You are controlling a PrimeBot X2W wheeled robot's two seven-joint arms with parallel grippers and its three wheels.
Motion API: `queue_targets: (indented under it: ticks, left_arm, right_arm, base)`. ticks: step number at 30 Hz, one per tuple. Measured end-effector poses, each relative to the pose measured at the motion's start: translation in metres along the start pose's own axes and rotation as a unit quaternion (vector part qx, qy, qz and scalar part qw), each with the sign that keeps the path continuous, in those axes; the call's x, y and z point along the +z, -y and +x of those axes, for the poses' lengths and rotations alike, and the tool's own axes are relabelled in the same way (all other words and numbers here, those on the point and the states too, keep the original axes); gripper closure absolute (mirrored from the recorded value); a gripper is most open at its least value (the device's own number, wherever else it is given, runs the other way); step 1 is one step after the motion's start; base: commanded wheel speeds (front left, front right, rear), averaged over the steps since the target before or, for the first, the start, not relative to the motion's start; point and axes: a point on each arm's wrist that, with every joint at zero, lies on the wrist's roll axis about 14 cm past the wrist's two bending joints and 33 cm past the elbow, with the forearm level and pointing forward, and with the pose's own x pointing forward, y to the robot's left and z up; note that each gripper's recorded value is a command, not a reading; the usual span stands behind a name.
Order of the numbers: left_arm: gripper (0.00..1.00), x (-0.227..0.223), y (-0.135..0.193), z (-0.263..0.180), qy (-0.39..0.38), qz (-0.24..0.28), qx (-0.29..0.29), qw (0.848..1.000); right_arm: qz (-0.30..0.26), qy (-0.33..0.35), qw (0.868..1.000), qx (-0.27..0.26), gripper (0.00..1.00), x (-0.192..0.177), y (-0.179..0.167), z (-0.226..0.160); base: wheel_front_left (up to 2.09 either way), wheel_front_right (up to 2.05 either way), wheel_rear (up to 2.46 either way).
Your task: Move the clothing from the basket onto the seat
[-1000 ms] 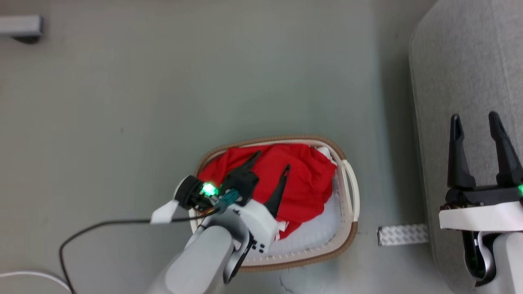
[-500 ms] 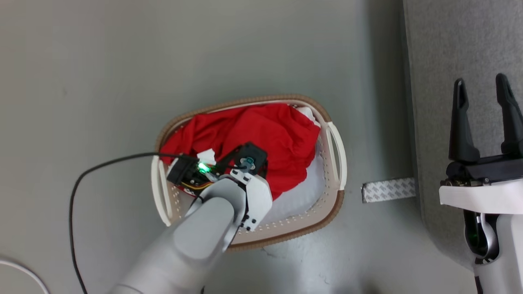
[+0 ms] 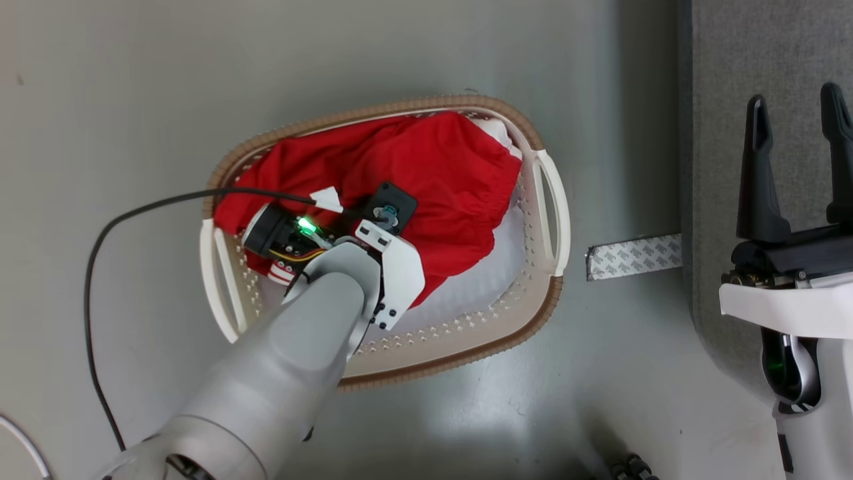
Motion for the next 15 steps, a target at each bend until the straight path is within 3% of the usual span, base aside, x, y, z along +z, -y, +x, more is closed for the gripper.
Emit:
queue_targets:
  ticks: [1,2,8,15]
  left_arm:
    - [0.87,-0.001,0.002,0.002,-0.001,-0.001,-0.003,1.0]
    - [1.0,-0.002,0.004,0.003,-0.002,0.0,-0.008,1.0]
    - [1.0,-0.003,0.012,-0.001,-0.004,0.025,-0.025,0.999]
    - [1.0,0.019,0.017,-0.035,0.051,-0.007,-0.022,0.998]
  right_arm:
    - [0.0,0.0,1.0,0.0,0.0,-0.001,0.0,0.001]
    - [-0.001,0.0,1.0,0.0,0.0,-0.001,0.001,0.002]
    - [-0.001,0.004,1.0,-0.005,0.0,0.004,0.004,0.0]
    - [0.012,0.021,1.0,-0.006,0.0,0.028,-0.001,-0.011]
  base:
    - [0.0,0.0,0.0]
    - [0.0,0.0,0.0]
    - [0.0,0.0,0.0]
    - [0.0,0.0,0.0]
